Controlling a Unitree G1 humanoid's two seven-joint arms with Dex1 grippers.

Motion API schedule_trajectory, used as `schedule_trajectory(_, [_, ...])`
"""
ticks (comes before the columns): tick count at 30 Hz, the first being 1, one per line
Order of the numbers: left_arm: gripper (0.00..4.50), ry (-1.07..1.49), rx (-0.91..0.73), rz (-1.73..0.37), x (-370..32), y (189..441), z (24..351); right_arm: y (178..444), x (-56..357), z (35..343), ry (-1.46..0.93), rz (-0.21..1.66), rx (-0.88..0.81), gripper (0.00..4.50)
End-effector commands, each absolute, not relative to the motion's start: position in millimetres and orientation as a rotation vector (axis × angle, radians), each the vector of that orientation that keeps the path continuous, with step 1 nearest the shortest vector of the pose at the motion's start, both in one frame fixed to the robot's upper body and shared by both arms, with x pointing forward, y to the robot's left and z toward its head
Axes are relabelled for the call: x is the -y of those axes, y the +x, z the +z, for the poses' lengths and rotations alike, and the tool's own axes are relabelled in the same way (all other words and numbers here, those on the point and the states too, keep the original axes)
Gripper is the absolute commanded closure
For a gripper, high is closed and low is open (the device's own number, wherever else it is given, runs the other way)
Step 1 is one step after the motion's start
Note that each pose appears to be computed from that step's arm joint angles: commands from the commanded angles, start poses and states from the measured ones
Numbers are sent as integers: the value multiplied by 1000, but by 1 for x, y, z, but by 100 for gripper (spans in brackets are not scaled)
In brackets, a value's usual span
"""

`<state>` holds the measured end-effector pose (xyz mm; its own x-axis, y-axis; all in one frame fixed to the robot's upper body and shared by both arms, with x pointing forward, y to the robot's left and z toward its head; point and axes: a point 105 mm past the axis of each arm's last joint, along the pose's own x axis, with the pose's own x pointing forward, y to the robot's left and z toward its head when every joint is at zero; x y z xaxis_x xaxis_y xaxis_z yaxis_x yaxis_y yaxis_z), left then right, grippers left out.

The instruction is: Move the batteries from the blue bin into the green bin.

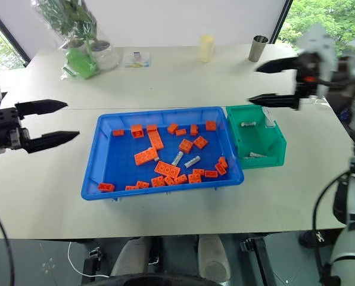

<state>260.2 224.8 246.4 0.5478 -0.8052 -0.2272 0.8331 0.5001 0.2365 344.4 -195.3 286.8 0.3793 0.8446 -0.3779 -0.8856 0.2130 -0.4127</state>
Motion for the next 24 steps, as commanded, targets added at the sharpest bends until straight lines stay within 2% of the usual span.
schedule_trajectory(1, [0,372,-145,-1087,-210,251,235,349,134,275,-715,1322,-92,13])
schedule_trajectory(3, [0,390,-175,-1124,-206,248,227,348,107,265,-732,1383,-107,13])
schedule_trajectory(7, [0,412,-251,-1205,-198,234,205,342,37,225,-790,1532,-144,13])
schedule_trajectory(12, [0,399,-254,-1231,-190,229,199,340,-4,195,-829,1575,-185,13])
schedule_trajectory(17, [0,398,-248,-1220,-189,229,193,345,-24,164,-889,1580,-227,13])
schedule_trajectory(24, [0,370,-214,-1196,-187,231,198,348,-28,135,-938,1595,-285,13])
